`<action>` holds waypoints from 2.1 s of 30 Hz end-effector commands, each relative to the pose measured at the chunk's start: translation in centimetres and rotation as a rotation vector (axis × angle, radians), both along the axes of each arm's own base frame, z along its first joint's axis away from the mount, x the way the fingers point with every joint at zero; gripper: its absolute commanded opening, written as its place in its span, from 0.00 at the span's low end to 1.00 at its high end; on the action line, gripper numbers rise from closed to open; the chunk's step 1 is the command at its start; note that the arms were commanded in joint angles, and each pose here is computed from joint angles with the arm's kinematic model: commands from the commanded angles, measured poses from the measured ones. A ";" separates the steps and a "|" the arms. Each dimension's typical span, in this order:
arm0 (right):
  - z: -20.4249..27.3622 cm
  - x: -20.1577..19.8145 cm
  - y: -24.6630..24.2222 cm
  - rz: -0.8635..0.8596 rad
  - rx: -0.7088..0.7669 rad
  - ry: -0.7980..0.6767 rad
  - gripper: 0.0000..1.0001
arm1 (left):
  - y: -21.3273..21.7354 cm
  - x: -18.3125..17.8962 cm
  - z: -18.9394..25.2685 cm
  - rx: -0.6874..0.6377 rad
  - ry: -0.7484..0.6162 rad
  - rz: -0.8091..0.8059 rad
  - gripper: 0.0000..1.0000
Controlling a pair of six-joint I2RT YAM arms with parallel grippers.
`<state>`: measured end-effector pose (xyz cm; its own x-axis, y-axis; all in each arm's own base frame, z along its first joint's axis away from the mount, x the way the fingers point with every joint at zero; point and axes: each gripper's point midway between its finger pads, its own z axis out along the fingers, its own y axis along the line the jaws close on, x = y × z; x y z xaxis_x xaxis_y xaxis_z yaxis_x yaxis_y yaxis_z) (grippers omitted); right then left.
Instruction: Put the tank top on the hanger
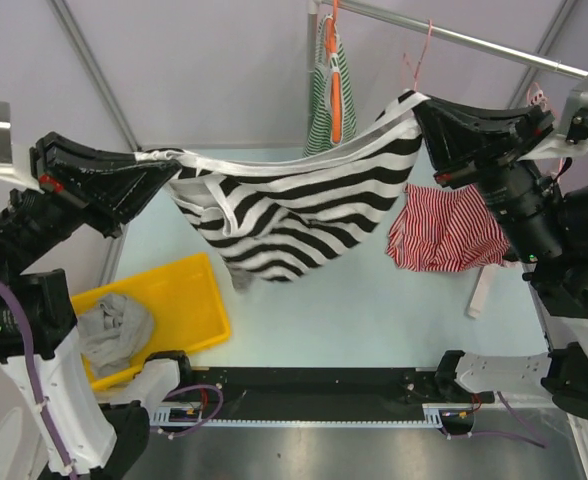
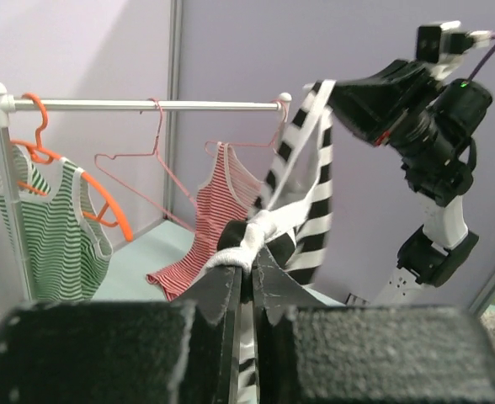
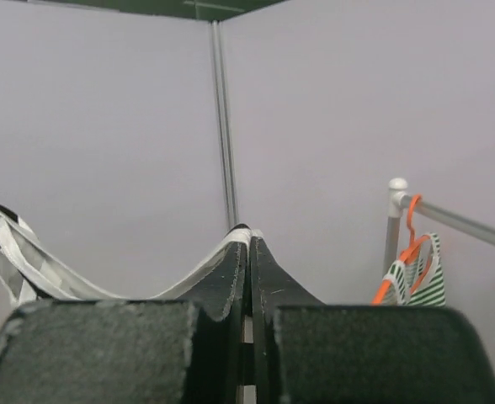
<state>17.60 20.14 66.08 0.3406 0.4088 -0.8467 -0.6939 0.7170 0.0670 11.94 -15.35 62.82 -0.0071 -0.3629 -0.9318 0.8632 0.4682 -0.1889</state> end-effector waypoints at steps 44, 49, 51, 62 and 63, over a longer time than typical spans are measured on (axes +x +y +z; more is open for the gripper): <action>-29.1 18.1 3.4 -0.076 -0.278 0.516 0.00 | -7.8 10.2 -38.8 0.304 0.826 -0.002 0.00; -34.7 14.7 0.6 -0.200 -0.324 0.674 0.00 | -9.1 5.5 -43.1 0.424 0.929 -0.108 0.06; -37.6 13.7 -0.2 -0.237 -0.345 0.738 0.00 | -9.3 4.3 -44.0 0.465 0.952 -0.136 0.07; -45.8 7.5 -4.5 -0.415 -0.266 1.008 0.56 | -10.4 -0.8 -44.6 0.528 0.962 -0.334 0.99; -46.4 6.8 -5.1 -0.437 -0.285 1.027 0.66 | -10.1 -0.7 -44.5 0.530 0.959 -0.309 0.99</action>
